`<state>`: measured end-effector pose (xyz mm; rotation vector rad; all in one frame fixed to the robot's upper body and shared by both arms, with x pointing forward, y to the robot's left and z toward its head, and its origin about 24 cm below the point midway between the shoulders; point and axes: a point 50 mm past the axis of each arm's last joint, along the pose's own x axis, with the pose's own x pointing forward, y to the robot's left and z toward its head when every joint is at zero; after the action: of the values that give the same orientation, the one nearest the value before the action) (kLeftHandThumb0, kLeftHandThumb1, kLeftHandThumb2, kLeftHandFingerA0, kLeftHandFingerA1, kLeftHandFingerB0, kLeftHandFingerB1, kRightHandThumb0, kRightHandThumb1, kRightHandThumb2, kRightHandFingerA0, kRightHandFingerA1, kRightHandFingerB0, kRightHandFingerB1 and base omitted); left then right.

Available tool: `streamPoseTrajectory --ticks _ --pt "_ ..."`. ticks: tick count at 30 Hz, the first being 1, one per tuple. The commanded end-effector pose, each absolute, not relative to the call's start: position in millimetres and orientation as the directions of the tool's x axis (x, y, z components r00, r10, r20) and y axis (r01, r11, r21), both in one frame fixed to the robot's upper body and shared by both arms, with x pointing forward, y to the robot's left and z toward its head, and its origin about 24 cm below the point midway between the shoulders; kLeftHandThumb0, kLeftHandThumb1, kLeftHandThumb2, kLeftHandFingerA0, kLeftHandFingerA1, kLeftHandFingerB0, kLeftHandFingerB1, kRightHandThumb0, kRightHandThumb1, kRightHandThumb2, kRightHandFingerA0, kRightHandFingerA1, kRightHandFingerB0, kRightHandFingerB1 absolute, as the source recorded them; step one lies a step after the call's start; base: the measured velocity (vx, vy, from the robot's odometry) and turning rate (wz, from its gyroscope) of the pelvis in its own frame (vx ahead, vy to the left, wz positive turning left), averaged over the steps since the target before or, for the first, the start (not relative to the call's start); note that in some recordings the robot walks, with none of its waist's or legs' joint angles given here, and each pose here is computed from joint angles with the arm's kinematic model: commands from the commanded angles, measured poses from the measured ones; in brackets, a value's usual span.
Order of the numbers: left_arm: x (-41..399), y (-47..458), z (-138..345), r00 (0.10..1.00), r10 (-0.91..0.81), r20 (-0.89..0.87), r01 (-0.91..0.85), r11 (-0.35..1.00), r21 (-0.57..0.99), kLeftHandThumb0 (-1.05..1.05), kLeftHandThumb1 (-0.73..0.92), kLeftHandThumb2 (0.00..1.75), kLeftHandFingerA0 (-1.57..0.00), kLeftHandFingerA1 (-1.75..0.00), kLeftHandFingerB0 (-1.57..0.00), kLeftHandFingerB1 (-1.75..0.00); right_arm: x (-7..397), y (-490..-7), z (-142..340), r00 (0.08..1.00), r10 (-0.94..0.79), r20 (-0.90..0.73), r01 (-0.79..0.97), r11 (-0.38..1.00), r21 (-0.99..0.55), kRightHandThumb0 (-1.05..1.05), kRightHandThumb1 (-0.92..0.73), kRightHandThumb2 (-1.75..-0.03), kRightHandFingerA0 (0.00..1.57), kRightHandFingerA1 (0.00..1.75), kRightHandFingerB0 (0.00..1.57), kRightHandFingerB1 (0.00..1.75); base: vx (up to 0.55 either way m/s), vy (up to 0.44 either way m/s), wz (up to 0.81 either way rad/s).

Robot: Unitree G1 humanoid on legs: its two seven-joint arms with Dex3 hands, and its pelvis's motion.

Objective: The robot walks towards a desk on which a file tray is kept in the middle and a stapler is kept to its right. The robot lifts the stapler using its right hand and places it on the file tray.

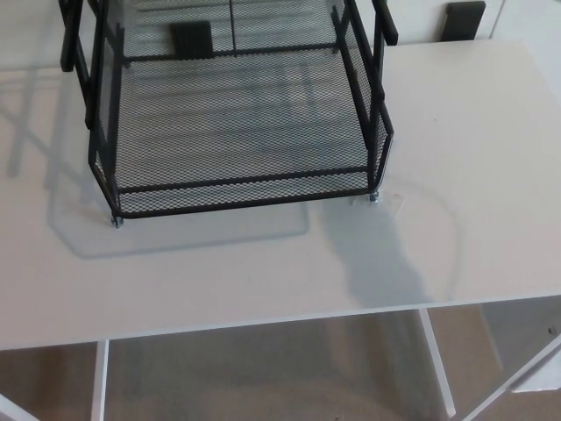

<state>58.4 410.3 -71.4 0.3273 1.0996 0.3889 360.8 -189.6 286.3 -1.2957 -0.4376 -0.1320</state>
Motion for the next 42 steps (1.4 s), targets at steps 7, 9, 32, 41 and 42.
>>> streamPoseTrajectory --ticks 7,9,32,41,42 --pt "65 410 -69 0.435 0.455 -0.777 -0.108 0.883 0.457 -0.58 0.70 0.62 -0.59 -0.46 -0.40 -0.38 364 -104 297 0.880 0.338 0.334 0.278 0.202 -0.939 -0.28 -0.66 -0.68 0.88 1.67 0.80 1.20 0.00 0.000 0.00" --pt "69 406 -71 0.441 0.447 -0.778 -0.100 0.886 0.453 -0.58 0.70 0.62 -0.58 -0.46 -0.40 -0.37 365 -95 294 0.879 0.354 0.318 0.266 0.190 -0.945 -0.31 -0.66 -0.64 0.93 1.59 0.83 0.67 0.00 0.000 0.00" --pt "74 403 -73 0.457 0.433 -0.777 -0.082 0.890 0.448 -0.59 0.68 0.63 -0.57 -0.47 -0.41 -0.38 376 -26 212 0.930 0.366 -0.002 -0.035 0.085 -0.996 -0.22 -0.67 -0.67 0.85 1.60 0.78 0.91 0.00 0.000 0.00" --pt "74 403 -73 0.456 0.426 -0.781 -0.067 0.892 0.447 -0.51 0.55 0.98 -0.56 -0.64 -0.29 -0.50 376 -24 185 0.962 0.270 -0.039 -0.163 0.454 -0.876 -0.25 -0.75 -0.72 0.76 1.72 0.62 1.44 0.00 0.000 0.00" --pt "73 403 -73 0.459 0.423 -0.781 -0.064 0.893 0.446 -0.60 0.68 0.64 -0.57 -0.47 -0.41 -0.38 376 -25 181 0.964 0.266 -0.029 -0.162 0.496 -0.853 -0.22 -0.74 -0.77 0.77 1.72 0.64 1.51 0.00 0.000 0.00"
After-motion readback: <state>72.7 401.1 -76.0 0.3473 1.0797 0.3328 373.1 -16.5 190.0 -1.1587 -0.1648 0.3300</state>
